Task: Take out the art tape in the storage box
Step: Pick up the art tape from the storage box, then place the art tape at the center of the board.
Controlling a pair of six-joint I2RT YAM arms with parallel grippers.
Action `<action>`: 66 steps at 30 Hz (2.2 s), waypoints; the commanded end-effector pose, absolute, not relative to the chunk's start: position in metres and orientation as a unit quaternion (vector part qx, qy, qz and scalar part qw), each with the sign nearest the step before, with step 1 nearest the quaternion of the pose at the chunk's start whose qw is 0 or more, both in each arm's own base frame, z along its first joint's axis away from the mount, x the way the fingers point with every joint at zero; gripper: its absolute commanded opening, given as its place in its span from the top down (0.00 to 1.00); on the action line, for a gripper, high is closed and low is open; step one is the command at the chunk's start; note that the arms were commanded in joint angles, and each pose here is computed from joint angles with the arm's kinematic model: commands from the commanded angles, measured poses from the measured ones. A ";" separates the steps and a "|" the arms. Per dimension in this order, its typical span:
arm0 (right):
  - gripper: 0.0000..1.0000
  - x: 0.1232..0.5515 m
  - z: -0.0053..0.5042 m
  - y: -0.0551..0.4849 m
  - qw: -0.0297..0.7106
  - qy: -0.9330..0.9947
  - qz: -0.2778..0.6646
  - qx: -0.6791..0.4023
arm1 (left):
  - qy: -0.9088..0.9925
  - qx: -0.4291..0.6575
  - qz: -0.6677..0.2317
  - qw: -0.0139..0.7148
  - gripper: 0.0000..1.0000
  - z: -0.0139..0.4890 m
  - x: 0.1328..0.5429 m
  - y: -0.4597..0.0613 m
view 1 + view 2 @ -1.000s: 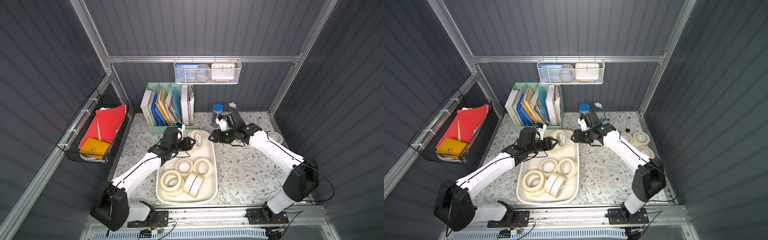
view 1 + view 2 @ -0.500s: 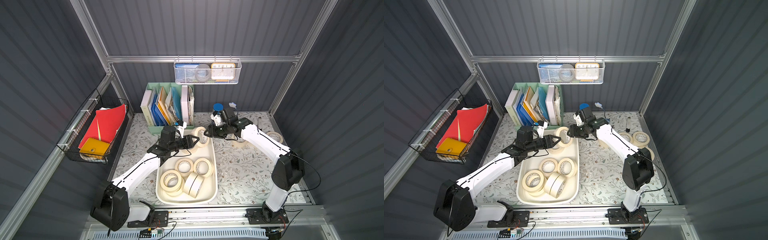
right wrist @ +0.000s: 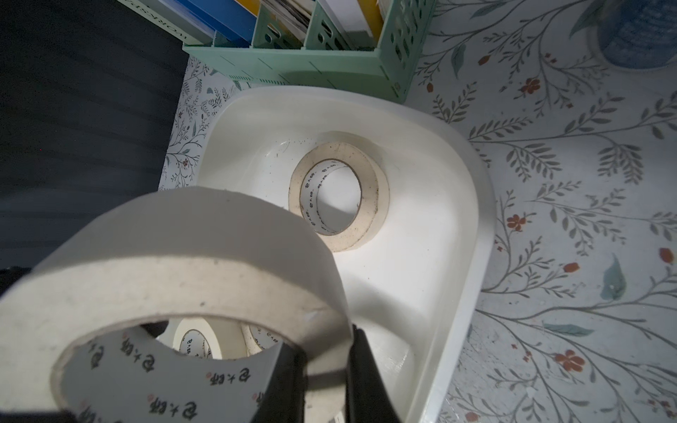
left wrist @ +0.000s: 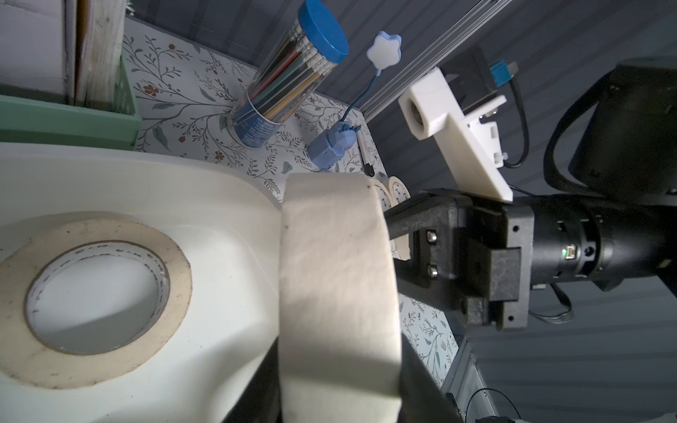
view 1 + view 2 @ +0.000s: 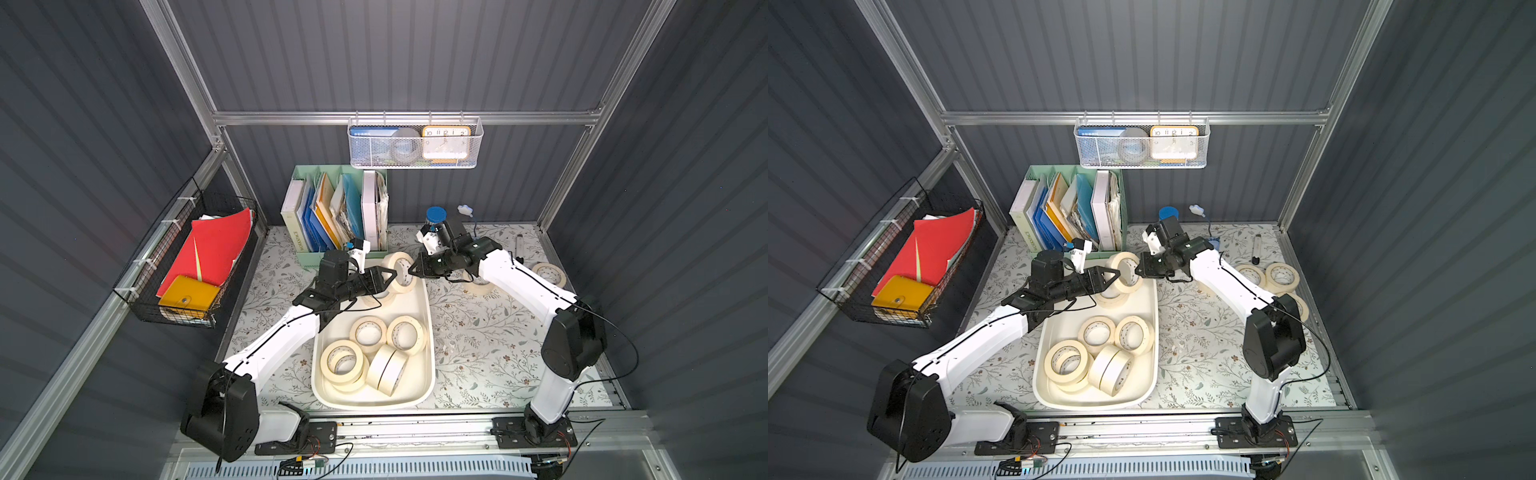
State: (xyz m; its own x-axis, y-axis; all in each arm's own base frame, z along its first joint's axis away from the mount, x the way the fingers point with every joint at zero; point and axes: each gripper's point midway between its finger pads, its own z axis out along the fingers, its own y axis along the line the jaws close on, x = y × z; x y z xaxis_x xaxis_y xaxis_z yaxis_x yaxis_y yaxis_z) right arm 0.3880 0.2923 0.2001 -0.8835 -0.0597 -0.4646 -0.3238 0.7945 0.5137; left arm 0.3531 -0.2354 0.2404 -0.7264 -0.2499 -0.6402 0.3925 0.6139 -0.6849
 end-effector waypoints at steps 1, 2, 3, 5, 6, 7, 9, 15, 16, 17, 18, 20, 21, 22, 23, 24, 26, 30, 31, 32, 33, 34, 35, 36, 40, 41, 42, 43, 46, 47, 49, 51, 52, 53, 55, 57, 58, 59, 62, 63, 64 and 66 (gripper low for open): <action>1.00 0.394 0.212 0.286 0.240 0.918 0.302 -0.087 | 0.796 0.082 -0.466 0.377 0.52 0.259 0.345 -0.248; 1.00 0.393 0.213 0.284 0.241 0.919 0.298 -0.087 | 0.799 0.084 -0.460 0.378 0.37 0.257 0.345 -0.247; 1.00 0.393 0.214 0.281 0.243 0.921 0.292 -0.087 | 0.802 0.089 -0.451 0.381 0.25 0.256 0.345 -0.246; 1.00 0.391 0.213 0.274 0.246 0.926 0.274 -0.085 | 0.808 0.091 -0.431 0.390 0.08 0.257 0.347 -0.241; 1.00 0.390 0.214 0.268 0.247 0.929 0.262 -0.083 | 0.811 0.092 -0.420 0.398 0.02 0.259 0.347 -0.237; 1.00 0.386 0.216 0.263 0.245 0.931 0.257 -0.083 | 0.812 0.092 -0.410 0.405 0.00 0.262 0.347 -0.234; 1.00 0.384 0.215 0.244 0.248 0.941 0.220 -0.072 | 0.816 0.090 -0.384 0.423 0.00 0.269 0.348 -0.225; 1.00 0.356 0.221 0.166 0.251 0.961 0.112 -0.032 | 0.855 0.023 -0.236 0.461 0.00 0.276 0.359 -0.170; 1.00 0.349 0.221 0.147 0.249 0.964 0.089 -0.019 | 0.865 0.006 -0.204 0.458 0.00 0.272 0.361 -0.159; 1.00 0.343 0.221 0.132 0.244 0.967 0.073 -0.008 | 0.872 -0.004 -0.184 0.453 0.00 0.266 0.362 -0.152; 1.00 0.334 0.221 0.114 0.235 0.970 0.058 0.007 | 0.878 -0.007 -0.166 0.448 0.00 0.259 0.364 -0.147; 1.00 0.318 0.219 0.080 0.217 0.975 0.025 0.036 | 0.888 -0.011 -0.150 0.436 0.01 0.245 0.368 -0.146; 1.00 0.309 0.217 0.062 0.208 0.977 0.003 0.051 | 0.892 -0.014 -0.147 0.428 0.02 0.236 0.371 -0.146; 1.00 0.300 0.213 0.044 0.196 0.978 -0.019 0.066 | 0.895 -0.017 -0.148 0.421 0.03 0.229 0.374 -0.148; 1.00 0.292 0.210 0.030 0.187 0.978 -0.037 0.079 | 0.896 -0.020 -0.149 0.417 0.04 0.223 0.376 -0.150; 1.00 0.284 0.204 0.015 0.174 0.979 -0.055 0.095 | 0.897 -0.022 -0.152 0.414 0.05 0.217 0.379 -0.152; 1.00 0.271 0.191 -0.009 0.145 0.979 -0.078 0.123 | 0.898 -0.028 -0.156 0.410 0.07 0.206 0.384 -0.155; 1.00 0.259 0.161 -0.039 0.094 0.976 -0.107 0.166 | 0.905 -0.031 -0.161 0.393 0.10 0.187 0.392 -0.161; 1.00 0.258 0.154 -0.044 0.079 0.975 -0.110 0.176 | 0.906 -0.034 -0.162 0.390 0.11 0.183 0.393 -0.161; 1.00 0.258 0.149 -0.046 0.067 0.975 -0.112 0.183 | 0.907 -0.034 -0.161 0.388 0.12 0.179 0.394 -0.162; 1.00 0.260 0.147 -0.049 0.060 0.973 -0.114 0.193 | 0.908 -0.035 -0.160 0.385 0.13 0.176 0.394 -0.162; 1.00 0.264 0.143 -0.052 0.056 0.971 -0.119 0.201 | 0.909 -0.038 -0.158 0.384 0.13 0.172 0.394 -0.161; 1.00 0.268 0.139 -0.055 0.054 0.969 -0.124 0.209 | 0.910 -0.039 -0.156 0.383 0.13 0.169 0.394 -0.160; 1.00 0.272 0.131 -0.059 0.048 0.966 -0.124 0.220 | 0.911 -0.040 -0.153 0.380 0.14 0.164 0.394 -0.159; 1.00 0.290 0.105 -0.067 0.030 0.961 -0.115 0.249 | 0.913 -0.054 -0.139 0.379 0.15 0.152 0.392 -0.150; 1.00 0.296 0.100 -0.069 0.032 0.960 -0.116 0.253 | 0.913 -0.056 -0.137 0.380 0.15 0.150 0.391 -0.149; 1.00 0.300 0.097 -0.071 0.029 0.959 -0.116 0.257 | 0.914 -0.058 -0.133 0.379 0.15 0.147 0.390 -0.146; 1.00 0.304 0.093 -0.073 0.027 0.958 -0.117 0.259 | 0.915 -0.059 -0.130 0.378 0.15 0.146 0.390 -0.144; 1.00 0.314 0.081 -0.080 0.014 0.958 -0.120 0.262 | 0.917 -0.061 -0.126 0.374 0.15 0.140 0.390 -0.140; 1.00 0.316 0.078 -0.083 0.011 0.957 -0.123 0.263 | 0.918 -0.062 -0.125 0.371 0.16 0.137 0.391 -0.139; 1.00 0.320 0.071 -0.088 0.007 0.956 -0.125 0.267 | 0.919 -0.063 -0.126 0.368 0.16 0.133 0.392 -0.138; 1.00 0.321 0.065 -0.093 0.000 0.954 -0.128 0.272 | 0.919 -0.064 -0.129 0.366 0.16 0.129 0.394 -0.138; 1.00 0.322 0.062 -0.095 -0.002 0.953 -0.130 0.273 | 0.920 -0.065 -0.131 0.364 0.16 0.127 0.395 -0.138; 1.00 0.322 0.060 -0.097 -0.003 0.953 -0.131 0.275 | 0.920 -0.065 -0.132 0.363 0.16 0.125 0.396 -0.138; 1.00 0.320 0.058 -0.101 -0.005 0.951 -0.132 0.279 | 0.921 -0.064 -0.133 0.361 0.16 0.123 0.398 -0.139; 1.00 0.318 0.054 -0.102 -0.006 0.951 -0.131 0.281 | 0.922 -0.064 -0.133 0.359 0.16 0.120 0.399 -0.139; 1.00 0.316 0.053 -0.104 -0.008 0.950 -0.132 0.282 | 0.922 -0.064 -0.133 0.358 0.16 0.119 0.400 -0.139; 1.00 0.314 0.050 -0.105 -0.011 0.950 -0.134 0.283 | 0.923 -0.064 -0.134 0.356 0.16 0.118 0.401 -0.140; 0.97 0.311 0.051 -0.103 -0.011 0.952 -0.128 0.278 | 0.924 -0.064 -0.136 0.352 0.15 0.113 0.402 -0.141; 0.83 0.313 0.055 -0.103 -0.003 0.952 -0.126 0.278 | 0.925 -0.063 -0.136 0.350 0.15 0.112 0.402 -0.141; 0.72 0.313 0.059 -0.104 0.004 0.952 -0.126 0.278 | 0.924 -0.064 -0.136 0.350 0.15 0.112 0.402 -0.142; 0.57 0.314 0.073 -0.103 0.018 0.953 -0.123 0.278 | 0.925 -0.064 -0.137 0.348 0.14 0.110 0.402 -0.142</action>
